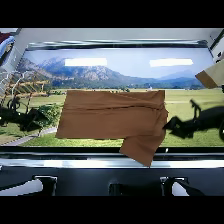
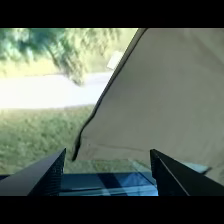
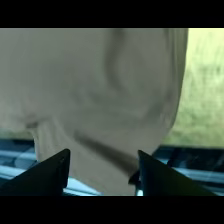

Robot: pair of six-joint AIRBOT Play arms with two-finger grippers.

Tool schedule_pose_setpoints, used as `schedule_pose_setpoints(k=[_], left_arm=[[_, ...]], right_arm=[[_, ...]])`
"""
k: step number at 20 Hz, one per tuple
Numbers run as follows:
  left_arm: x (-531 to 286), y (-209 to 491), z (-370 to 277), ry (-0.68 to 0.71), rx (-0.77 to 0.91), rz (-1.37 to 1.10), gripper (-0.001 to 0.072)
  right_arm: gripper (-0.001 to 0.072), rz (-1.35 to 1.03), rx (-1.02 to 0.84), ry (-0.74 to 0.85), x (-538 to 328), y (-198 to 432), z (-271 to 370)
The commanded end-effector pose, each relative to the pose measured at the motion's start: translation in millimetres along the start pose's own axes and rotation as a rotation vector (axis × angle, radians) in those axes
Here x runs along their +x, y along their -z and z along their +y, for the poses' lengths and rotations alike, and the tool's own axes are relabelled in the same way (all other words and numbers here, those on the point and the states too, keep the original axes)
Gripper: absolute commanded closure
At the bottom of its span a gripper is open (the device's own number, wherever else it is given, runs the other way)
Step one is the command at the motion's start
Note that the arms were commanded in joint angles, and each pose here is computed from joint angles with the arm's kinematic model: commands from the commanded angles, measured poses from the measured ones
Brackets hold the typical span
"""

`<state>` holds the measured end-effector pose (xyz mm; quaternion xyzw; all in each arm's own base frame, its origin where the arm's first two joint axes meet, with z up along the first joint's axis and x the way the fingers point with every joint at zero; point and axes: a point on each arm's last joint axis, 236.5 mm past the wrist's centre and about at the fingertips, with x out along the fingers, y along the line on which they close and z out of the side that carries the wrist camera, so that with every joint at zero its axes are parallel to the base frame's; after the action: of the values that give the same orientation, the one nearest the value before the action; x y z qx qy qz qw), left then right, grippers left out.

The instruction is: Fold the clothes and pants, and hang the long-sleeved shirts on hangers.

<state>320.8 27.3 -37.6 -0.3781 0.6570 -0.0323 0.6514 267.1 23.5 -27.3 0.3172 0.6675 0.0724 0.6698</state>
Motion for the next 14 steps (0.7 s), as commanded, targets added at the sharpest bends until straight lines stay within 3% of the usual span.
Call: schedule_pose_setpoints(k=[1,6,10,12,14], left_arm=[[16,31,13,0.082,-0.083,0.014,0.0094],[26,43,17,0.084,-0.085,0.046,0.0094],[26,41,18,0.082,-0.085,0.038,0.0094],[26,39,18,0.081,-0.078,0.032,0.0094],[26,38,19,0.080,-0.079,0.027,0.0094]], right_arm=[[0.0225,0.104,0.078,-0.062,41,67,-11],[0.0227,0.182,0.145,-0.070,61,104,-20],[0.0231,0.138,0.156,-0.076,66,96,-21],[0.0306,0.101,0.164,-0.089,67,87,-18],[0.0307,0.066,0.168,-0.080,68,79,-21]])
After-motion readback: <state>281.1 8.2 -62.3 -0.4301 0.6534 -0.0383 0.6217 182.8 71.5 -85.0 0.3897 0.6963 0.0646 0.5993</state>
